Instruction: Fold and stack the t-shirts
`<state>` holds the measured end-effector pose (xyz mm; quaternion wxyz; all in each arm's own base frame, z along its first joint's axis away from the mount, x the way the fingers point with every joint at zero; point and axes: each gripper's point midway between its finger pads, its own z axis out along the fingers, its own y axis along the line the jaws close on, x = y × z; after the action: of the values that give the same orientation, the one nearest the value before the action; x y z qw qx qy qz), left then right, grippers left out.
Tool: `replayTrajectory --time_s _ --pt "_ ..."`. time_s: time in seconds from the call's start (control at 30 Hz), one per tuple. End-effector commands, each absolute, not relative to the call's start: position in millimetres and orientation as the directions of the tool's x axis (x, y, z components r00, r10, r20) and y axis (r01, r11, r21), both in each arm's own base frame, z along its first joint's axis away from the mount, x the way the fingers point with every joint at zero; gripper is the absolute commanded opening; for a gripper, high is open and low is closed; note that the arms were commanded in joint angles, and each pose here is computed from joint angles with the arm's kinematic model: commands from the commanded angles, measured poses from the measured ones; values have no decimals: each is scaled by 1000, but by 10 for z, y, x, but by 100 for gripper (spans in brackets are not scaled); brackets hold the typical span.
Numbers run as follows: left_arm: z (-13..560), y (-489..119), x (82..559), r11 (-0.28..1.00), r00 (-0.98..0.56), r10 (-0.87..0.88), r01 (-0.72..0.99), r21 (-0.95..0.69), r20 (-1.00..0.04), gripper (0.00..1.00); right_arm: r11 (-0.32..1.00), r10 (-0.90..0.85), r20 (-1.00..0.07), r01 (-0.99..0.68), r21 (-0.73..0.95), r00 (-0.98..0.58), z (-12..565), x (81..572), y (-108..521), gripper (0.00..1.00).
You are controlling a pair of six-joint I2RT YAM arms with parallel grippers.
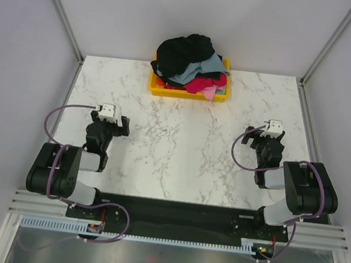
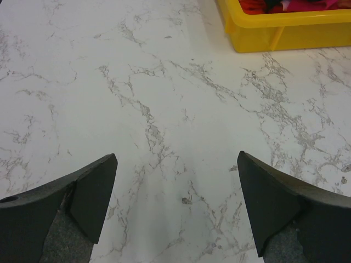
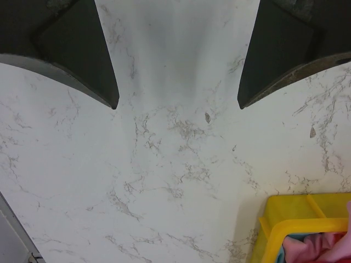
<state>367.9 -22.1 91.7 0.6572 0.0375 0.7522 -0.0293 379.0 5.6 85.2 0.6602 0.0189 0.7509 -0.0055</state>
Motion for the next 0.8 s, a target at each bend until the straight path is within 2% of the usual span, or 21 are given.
replayTrajectory --time_s 0.0,0.37,0.43,0.47,0.5,0.53,0.6,0.67,0.7,0.77 --pt "1041 -221 3710 996 -86 20 93 12 -996 100 1000 21 -994 18 19 -105 910 3804 91 99" --pt "1041 -221 3714 996 -86 20 93 12 -996 100 1000 21 -994 21 18 -107 911 3814 86 99" --pt "1038 -220 3713 996 -87 21 93 13 -996 100 996 39 -996 87 32 -76 1030 3825 5 99" --pt "1030 -221 3711 996 -90 20 93 11 -996 100 994 27 -992 104 14 -127 981 3802 -14 99" --pt "1039 -221 3722 996 -89 20 93 12 -996 100 993 25 -995 115 13 -99 1229 3813 -7 99" --pt "1055 -221 3725 995 -83 20 95 12 -996 100 993 25 -989 115 8 -144 1329 3873 13 99" --pt "1086 -277 3708 991 -84 38 129 27 -996 100 998 42 -997 57 39 -65 1853 3888 139 99" --pt "1472 -324 3695 990 -40 45 133 39 -998 100 998 65 -997 -19 66 -35 2341 3912 309 99" --pt "1613 -280 3737 995 -108 -70 60 -77 -992 100 986 161 -987 -54 161 11 2652 3861 395 99" --pt "2172 -214 3695 954 -61 -299 -41 -297 -952 100 957 286 -958 -55 285 12 3038 3816 434 99"
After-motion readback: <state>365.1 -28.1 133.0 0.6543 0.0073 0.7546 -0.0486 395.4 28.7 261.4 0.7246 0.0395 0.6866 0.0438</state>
